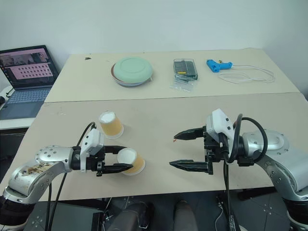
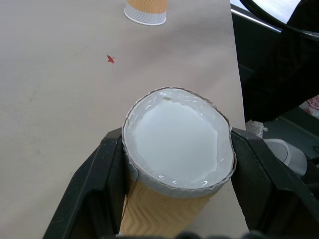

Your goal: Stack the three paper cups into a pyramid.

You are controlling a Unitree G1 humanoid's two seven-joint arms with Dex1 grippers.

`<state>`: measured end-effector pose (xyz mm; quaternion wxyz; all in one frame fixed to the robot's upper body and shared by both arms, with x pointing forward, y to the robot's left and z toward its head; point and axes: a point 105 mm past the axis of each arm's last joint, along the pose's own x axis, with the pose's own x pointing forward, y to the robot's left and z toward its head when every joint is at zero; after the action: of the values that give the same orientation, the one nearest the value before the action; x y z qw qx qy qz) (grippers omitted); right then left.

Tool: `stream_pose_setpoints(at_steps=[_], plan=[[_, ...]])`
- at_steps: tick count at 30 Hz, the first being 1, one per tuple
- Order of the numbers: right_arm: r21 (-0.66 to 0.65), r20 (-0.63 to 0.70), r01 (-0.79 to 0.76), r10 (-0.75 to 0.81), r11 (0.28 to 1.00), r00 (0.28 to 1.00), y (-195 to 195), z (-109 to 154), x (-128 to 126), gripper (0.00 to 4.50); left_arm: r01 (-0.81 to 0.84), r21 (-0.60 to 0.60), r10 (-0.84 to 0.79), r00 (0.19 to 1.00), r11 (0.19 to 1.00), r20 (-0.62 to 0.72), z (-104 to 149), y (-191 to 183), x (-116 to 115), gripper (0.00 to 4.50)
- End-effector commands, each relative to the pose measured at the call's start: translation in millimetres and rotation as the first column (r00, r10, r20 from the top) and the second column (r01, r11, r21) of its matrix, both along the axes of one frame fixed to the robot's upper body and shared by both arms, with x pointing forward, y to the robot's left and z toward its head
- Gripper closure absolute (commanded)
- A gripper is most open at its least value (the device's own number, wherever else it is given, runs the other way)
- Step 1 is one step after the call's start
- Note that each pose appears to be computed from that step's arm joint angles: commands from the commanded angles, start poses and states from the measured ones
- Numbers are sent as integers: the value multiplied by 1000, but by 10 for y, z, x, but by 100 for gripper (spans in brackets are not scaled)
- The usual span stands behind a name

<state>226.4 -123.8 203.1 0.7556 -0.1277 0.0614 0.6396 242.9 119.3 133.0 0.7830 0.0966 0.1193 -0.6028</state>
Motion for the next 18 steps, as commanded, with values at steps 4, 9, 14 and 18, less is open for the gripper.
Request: stream_pose_setpoints(at_steps=[4, 9, 14, 18], plan=[[13, 55, 24, -25, 1000, 998, -29, 98, 46, 0, -30, -33, 33, 997, 999, 72, 167, -72, 159, 206], [22, 57, 24, -25, 999, 998, -21, 115, 47, 0, 13, -47, -7, 992, 999, 123, 211, -321, 447, 206], [23, 64, 24, -25, 999, 998, -6, 119, 44, 0, 96, -66, -90, 992, 993, 84, 84, -716, 656, 206], [26, 72, 33, -35, 999, 997, 2, 124, 48, 0, 146, -76, -142, 988, 986, 59, 3, -1005, 749, 206]])
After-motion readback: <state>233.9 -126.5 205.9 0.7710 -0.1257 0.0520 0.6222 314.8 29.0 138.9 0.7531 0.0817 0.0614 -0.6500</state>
